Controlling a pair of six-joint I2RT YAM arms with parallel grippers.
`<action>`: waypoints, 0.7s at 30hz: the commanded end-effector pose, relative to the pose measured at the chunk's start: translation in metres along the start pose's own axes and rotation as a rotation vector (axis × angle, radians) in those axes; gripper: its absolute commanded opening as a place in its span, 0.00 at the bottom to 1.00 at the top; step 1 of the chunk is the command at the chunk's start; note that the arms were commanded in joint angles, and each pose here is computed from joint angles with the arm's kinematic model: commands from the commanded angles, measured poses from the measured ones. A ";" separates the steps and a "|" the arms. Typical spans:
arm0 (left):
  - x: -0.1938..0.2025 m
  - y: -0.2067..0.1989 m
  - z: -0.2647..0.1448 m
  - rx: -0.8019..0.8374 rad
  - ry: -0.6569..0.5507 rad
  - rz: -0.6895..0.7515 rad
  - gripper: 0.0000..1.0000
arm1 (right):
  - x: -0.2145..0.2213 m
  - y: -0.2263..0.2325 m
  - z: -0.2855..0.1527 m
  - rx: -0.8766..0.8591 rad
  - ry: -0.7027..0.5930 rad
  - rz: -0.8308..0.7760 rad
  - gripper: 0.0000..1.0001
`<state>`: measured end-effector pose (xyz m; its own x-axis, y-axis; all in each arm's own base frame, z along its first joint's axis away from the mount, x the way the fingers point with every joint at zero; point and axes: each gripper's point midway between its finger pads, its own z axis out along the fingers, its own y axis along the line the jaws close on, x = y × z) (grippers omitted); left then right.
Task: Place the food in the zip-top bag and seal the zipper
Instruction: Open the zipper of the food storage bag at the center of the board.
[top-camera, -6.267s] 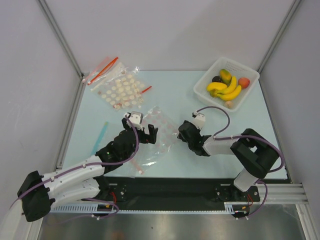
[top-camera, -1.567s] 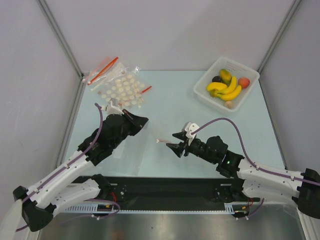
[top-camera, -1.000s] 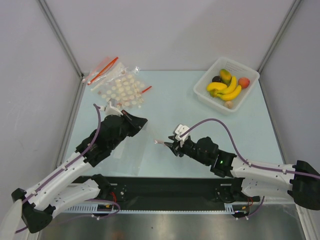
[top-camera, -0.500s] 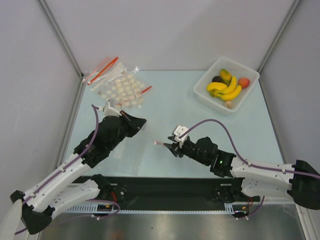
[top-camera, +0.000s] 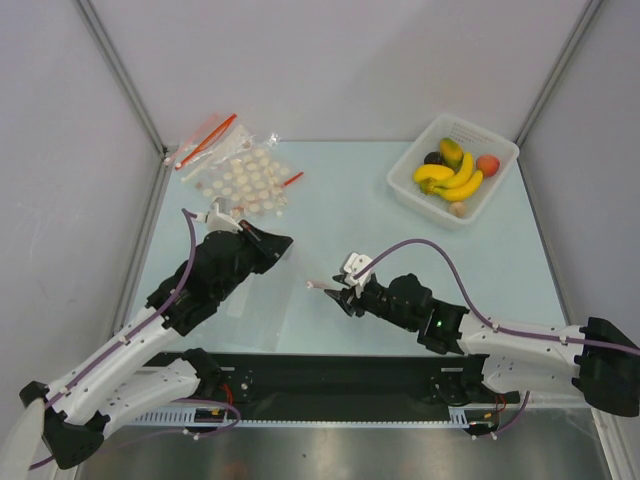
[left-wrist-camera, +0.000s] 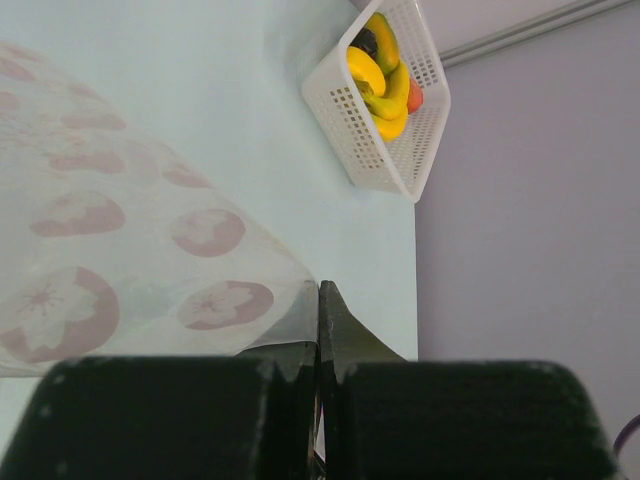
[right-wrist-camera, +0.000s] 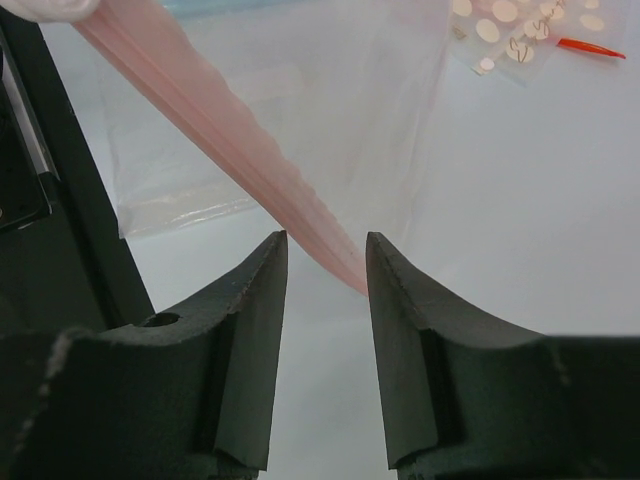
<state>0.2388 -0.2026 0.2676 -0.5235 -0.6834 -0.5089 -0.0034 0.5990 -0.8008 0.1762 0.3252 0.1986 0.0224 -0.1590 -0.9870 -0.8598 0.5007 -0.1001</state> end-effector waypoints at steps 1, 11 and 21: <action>-0.012 -0.022 -0.007 0.063 -0.022 0.000 0.01 | -0.028 -0.001 0.008 0.009 -0.067 -0.012 0.42; -0.007 -0.024 -0.005 0.074 0.005 0.005 0.01 | -0.030 -0.015 0.013 0.094 -0.067 0.007 0.28; 0.005 -0.018 0.009 0.044 0.044 0.012 0.01 | -0.039 -0.009 0.013 0.067 -0.090 0.044 0.04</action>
<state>0.2392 -0.2135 0.2554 -0.5709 -0.6501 -0.5013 -0.0066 0.6143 -0.7891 0.1894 0.3282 0.1976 0.0035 -0.1687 -0.9857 -0.8230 0.5595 -0.0987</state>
